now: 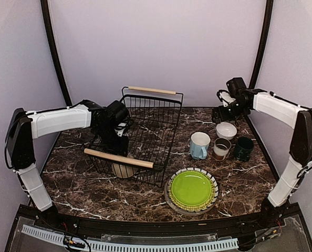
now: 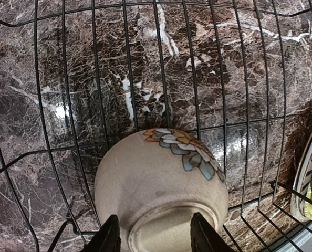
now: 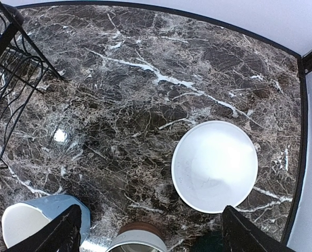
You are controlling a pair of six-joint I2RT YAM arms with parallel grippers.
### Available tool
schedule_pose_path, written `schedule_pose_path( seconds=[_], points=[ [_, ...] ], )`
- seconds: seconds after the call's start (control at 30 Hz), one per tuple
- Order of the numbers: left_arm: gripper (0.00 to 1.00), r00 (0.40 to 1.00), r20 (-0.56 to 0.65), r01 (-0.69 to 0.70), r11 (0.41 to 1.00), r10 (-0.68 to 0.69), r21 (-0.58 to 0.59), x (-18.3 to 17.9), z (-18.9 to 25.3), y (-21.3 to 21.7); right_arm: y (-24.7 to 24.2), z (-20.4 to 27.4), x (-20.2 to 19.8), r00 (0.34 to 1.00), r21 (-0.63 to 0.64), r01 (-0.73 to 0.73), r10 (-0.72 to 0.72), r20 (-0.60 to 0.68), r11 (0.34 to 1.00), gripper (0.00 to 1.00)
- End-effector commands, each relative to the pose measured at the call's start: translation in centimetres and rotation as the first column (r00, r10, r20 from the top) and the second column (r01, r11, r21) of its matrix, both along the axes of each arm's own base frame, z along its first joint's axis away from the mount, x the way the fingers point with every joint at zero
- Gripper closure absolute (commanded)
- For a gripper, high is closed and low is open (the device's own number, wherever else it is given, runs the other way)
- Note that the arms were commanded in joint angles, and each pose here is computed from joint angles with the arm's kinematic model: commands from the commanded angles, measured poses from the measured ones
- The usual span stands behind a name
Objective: Unload the mixed dishes from the dish rack
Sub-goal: Move the bowl to the dish rack.
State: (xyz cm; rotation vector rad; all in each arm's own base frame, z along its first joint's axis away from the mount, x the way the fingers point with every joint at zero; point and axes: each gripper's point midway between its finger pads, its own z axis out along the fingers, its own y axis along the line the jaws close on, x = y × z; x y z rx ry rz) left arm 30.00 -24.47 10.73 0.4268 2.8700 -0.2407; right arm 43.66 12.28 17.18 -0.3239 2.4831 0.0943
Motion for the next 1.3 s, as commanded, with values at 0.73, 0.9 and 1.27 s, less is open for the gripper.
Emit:
schedule_pose_path(
  seconds=[0.73,0.9,1.27],
  points=[
    [0.41,0.985,0.172,0.033,0.999,-0.030,-0.011,10.0,0.5,-6.1,2.6,1.8,-4.0,0.996,0.085,-0.061,0.054,0.077,0.994,0.06],
    [0.27,0.983,0.179,0.034,0.999,-0.036,0.011,9.5,2.0,-5.3,3.3,1.6,-4.4,0.995,0.109,-0.080,0.073,0.067,0.991,0.04],
    [0.01,0.984,0.157,-0.057,0.988,0.080,-0.145,8.1,2.9,-2.1,4.4,0.9,-4.5,0.994,0.118,-0.105,0.098,0.057,0.987,0.03]
  ],
)
